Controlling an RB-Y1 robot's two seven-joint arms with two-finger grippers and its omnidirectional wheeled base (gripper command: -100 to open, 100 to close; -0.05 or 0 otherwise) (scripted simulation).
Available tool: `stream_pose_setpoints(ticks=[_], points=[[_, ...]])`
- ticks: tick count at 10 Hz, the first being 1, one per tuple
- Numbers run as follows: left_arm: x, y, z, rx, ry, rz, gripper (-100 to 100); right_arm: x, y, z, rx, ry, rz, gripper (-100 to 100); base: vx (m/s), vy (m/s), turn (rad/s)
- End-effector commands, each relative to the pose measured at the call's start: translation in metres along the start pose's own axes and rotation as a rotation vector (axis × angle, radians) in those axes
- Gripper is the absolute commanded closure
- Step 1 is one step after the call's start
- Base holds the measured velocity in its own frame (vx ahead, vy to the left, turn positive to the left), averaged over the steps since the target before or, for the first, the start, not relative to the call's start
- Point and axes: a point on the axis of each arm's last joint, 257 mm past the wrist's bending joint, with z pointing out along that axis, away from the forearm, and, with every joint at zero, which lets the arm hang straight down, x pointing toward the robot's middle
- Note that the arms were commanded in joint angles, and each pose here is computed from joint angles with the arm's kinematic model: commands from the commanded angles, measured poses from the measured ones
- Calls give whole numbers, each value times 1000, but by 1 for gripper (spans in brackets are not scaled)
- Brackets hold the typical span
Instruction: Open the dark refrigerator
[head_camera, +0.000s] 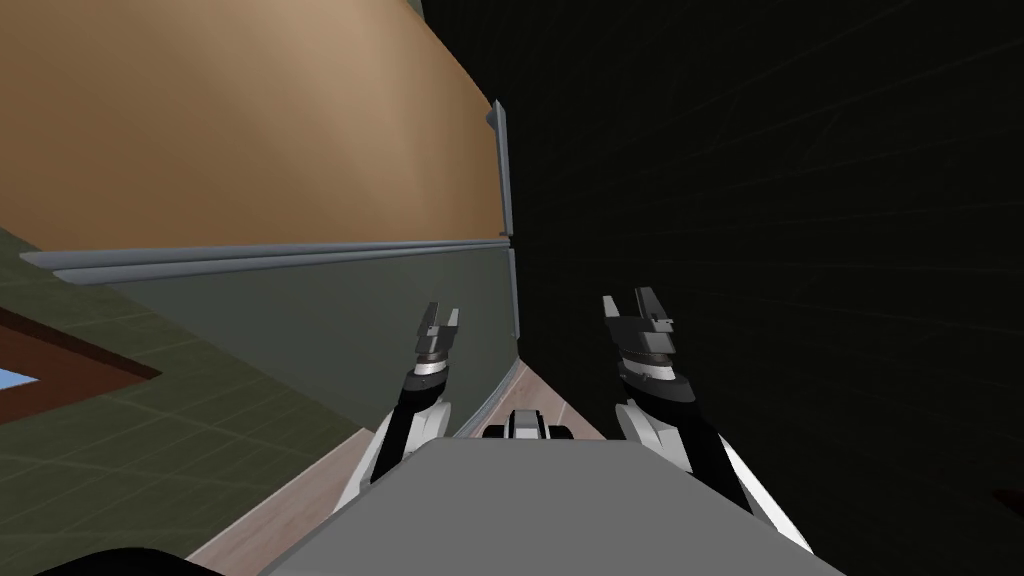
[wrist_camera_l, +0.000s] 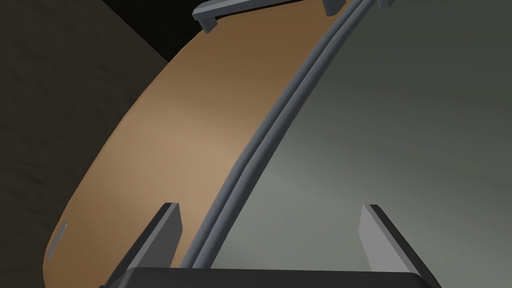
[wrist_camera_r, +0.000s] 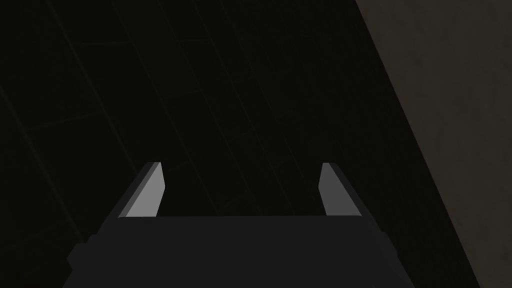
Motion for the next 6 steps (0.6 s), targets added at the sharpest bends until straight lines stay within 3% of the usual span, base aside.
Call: stream_pose_setpoints(ticks=[1, 3, 6], points=[[2, 17, 3, -42, 39, -27, -100, 0, 0, 0, 0, 0, 0, 0, -13, 9, -57], [2, 42, 8, -101, 74, -71, -100, 0, 0, 0, 0, 0, 0, 0, -13, 8, -170], [2, 56, 11, -136, 106, -84, -100, 0, 0, 0, 0, 0, 0, 0, -16, 7, -92]])
